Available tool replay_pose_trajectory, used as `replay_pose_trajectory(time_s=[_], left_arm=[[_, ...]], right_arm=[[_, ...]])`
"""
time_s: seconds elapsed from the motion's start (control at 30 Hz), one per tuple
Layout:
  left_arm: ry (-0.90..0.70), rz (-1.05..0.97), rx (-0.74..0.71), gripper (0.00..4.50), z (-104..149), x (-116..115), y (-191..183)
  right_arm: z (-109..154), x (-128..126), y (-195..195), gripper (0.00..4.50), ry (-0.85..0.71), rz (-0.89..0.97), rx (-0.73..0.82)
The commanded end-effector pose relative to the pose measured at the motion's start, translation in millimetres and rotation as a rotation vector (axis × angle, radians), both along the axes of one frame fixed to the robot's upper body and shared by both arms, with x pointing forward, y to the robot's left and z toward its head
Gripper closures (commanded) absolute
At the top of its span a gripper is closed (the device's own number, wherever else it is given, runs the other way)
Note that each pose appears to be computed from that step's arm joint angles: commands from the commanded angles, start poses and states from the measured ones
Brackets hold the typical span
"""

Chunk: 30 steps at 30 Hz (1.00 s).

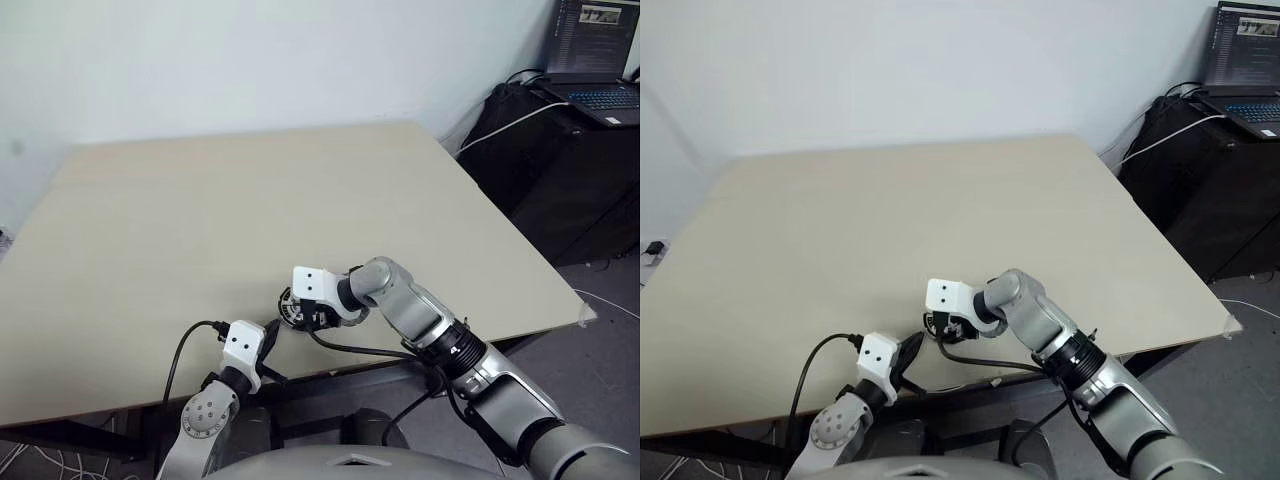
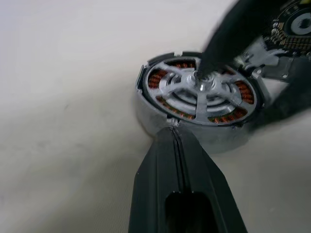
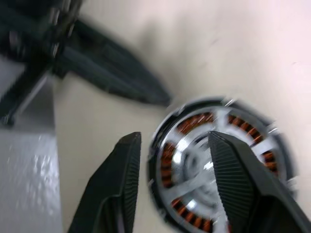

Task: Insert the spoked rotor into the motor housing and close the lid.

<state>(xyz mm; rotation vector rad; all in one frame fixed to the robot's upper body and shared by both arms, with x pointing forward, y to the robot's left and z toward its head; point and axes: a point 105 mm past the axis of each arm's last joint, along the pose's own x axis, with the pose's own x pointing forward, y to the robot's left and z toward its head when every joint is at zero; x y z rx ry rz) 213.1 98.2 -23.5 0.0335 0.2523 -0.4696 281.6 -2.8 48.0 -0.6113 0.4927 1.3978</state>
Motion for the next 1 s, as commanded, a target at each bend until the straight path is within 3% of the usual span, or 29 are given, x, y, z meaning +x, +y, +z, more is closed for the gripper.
replay_pose_trajectory(time_s=[0.03, 0.23, 0.37, 0.5, 0.63, 0.7, 0.83, 1.0], left_arm=[[-0.041, -0.017, -0.019, 4.5, 7, 5, -2], [-0.038, -0.035, -0.017, 4.5, 2, 5, -2], [-0.043, -0.041, -0.015, 4.5, 0, 5, -1], [-0.046, -0.058, -0.002, 4.5, -2, 4, -1], [-0.047, -0.064, 0.0, 4.5, -2, 3, 1], [-0.044, -0.068, 0.001, 4.5, -2, 3, 2], [-0.041, -0.078, 0.005, 4.5, -2, 2, 2], [-0.046, -0.089, 0.004, 4.5, 2, 3, 1]], right_arm=[[46, 20, 11, 2.59, -0.151, -0.073, 0.141], [77, 52, -15, 4.46, -0.444, -0.286, 0.156], [82, 60, -56, 4.49, -0.63, -0.418, 0.078], [62, 46, -106, 4.49, -0.746, -0.431, -0.115], [37, 23, -147, 4.49, -0.705, -0.448, -0.282], [20, 2, -162, 4.49, -0.594, -0.457, -0.321], [9, -20, -158, 4.49, -0.489, -0.503, -0.243], [10, -22, -132, 4.49, -0.465, -0.6, -0.028]])
